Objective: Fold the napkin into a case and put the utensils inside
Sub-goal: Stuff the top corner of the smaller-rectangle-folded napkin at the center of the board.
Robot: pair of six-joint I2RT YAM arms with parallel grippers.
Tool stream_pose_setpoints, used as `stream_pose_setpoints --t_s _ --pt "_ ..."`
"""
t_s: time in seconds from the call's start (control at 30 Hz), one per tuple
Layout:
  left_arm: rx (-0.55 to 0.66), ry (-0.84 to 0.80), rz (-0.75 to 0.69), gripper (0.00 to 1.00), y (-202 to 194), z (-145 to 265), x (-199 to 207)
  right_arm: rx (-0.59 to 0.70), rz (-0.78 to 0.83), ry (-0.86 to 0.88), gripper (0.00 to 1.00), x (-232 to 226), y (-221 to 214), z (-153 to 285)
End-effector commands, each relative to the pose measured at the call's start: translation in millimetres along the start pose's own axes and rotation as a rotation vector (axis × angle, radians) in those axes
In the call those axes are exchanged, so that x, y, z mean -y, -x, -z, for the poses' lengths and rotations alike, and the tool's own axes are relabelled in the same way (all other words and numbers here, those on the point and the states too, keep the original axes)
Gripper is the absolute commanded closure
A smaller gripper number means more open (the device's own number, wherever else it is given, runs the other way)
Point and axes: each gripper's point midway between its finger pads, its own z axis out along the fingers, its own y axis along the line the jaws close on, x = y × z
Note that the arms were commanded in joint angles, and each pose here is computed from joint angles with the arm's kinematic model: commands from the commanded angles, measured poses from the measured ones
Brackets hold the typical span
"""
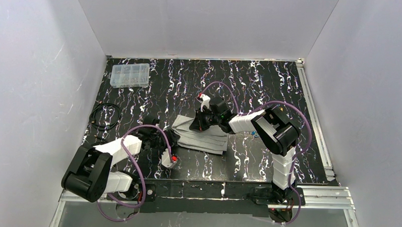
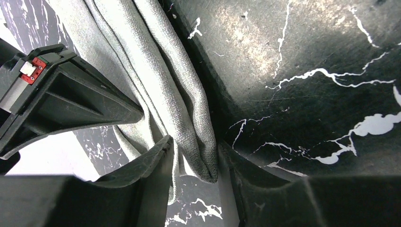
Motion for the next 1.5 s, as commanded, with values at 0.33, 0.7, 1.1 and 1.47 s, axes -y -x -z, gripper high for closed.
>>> stream_pose_setpoints --t_s 0.33,0.7,1.1,1.47 --pt "0.046 0.044 0.167 1.00 8 6 -12 -0.092 -0.042 -0.026 0.97 6 -37 2" --pt "0.015 -0.023 0.448 1.00 -10 9 -35 -0.064 -0.009 0.025 0.93 -5 -32 4" --pt "0.052 -0.179 0.257 0.68 17 13 12 -0.040 0.002 0.043 0.89 -9 -28 4" --pt "0.036 -0.169 0.117 0.64 6 3 23 -0.048 0.006 0.046 0.89 -9 -31 6"
